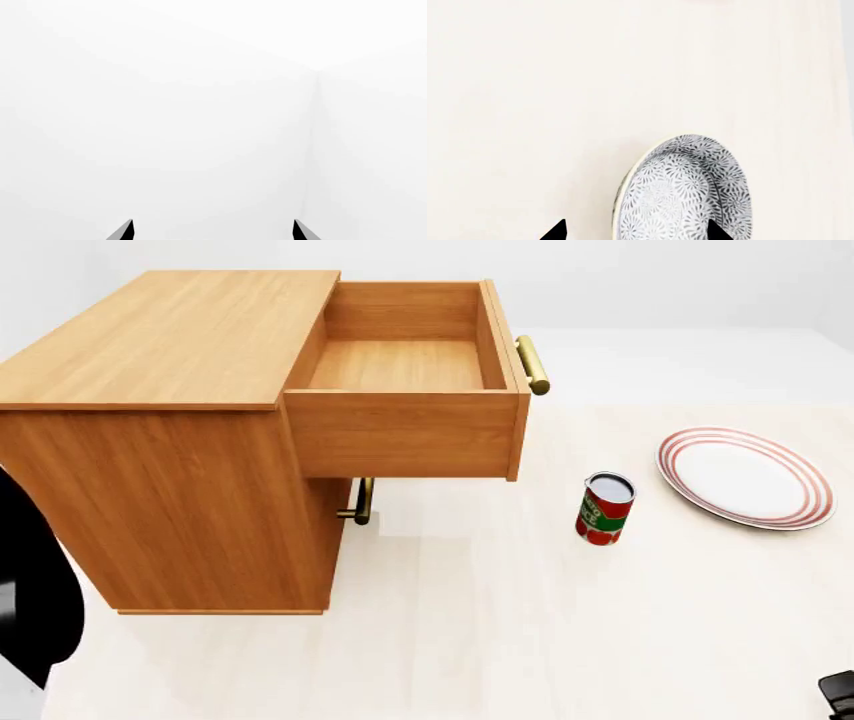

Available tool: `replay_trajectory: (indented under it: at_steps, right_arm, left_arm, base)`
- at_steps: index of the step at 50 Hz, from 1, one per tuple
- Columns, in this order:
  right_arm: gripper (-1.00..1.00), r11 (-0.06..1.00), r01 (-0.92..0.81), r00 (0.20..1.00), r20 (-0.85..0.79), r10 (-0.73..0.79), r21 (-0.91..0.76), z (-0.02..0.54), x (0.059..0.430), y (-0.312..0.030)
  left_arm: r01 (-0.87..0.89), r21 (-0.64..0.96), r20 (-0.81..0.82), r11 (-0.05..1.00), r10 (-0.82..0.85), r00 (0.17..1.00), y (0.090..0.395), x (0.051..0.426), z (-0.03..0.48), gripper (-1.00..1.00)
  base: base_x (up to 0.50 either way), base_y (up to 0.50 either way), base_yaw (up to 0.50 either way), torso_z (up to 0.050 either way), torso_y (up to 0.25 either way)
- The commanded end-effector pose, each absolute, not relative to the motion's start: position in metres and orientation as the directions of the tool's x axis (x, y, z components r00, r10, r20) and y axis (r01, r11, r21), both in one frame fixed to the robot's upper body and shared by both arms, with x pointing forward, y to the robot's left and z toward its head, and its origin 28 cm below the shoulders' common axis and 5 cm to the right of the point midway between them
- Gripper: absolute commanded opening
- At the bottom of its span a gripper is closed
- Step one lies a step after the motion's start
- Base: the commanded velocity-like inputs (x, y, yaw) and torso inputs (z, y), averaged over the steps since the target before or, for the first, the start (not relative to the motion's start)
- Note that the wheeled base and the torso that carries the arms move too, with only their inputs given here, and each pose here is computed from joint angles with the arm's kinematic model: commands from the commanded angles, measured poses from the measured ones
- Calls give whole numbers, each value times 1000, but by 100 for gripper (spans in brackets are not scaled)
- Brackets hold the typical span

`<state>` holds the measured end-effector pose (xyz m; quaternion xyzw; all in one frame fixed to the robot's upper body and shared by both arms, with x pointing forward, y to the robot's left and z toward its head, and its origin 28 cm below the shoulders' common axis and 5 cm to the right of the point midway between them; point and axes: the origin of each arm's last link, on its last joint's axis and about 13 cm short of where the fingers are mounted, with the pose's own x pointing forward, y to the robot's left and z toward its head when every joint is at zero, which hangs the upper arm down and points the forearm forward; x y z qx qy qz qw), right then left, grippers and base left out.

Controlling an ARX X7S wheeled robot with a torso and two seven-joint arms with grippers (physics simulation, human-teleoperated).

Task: Put the bowl in the top drawer of the cabinet.

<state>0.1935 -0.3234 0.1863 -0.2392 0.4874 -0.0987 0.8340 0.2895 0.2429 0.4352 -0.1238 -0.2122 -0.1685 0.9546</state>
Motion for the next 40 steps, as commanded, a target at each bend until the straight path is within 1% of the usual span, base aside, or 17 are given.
replay_trajectory:
  at_steps: [1, 9, 21, 27, 33, 34, 40]
  right_arm:
    - [100, 861, -46, 489, -763, -423, -507, 164, 194, -327]
    - [100, 858, -42, 473, -767, -434, -512, 151, 192, -329]
    - [100, 864, -29, 443, -781, -440, -503, 127, 192, -331]
    - [100, 863, -15, 425, -784, -452, -505, 120, 191, -334]
    - [100, 865, -5, 402, -793, -457, -501, 109, 192, -331]
    - [-100, 864, -4, 401, -793, -460, -503, 109, 196, -329]
    - [-100, 857, 3, 395, -786, -475, -516, 113, 209, -323]
  left_arm:
    - [376, -162, 452, 913, -270, 850, 243, 288, 436, 100]
    - [378, -165, 456, 911, -270, 848, 242, 287, 434, 100]
    - [387, -167, 485, 907, -266, 833, 247, 262, 442, 100]
    - [388, -170, 498, 906, -261, 827, 248, 255, 443, 100]
    - [387, -172, 502, 906, -257, 826, 248, 256, 442, 100]
    - [387, -172, 501, 906, -257, 826, 247, 257, 441, 100]
    - [387, -172, 500, 906, -258, 827, 246, 262, 439, 100]
  base:
    - [0, 0, 0, 0, 0]
    - [0, 0, 0, 0, 0]
    - [0, 0, 0, 0, 0]
    - [0, 0, 0, 0, 0]
    - [0, 0, 0, 0, 0]
    - [0, 0, 0, 0, 0]
    - [0, 0, 0, 0, 0]
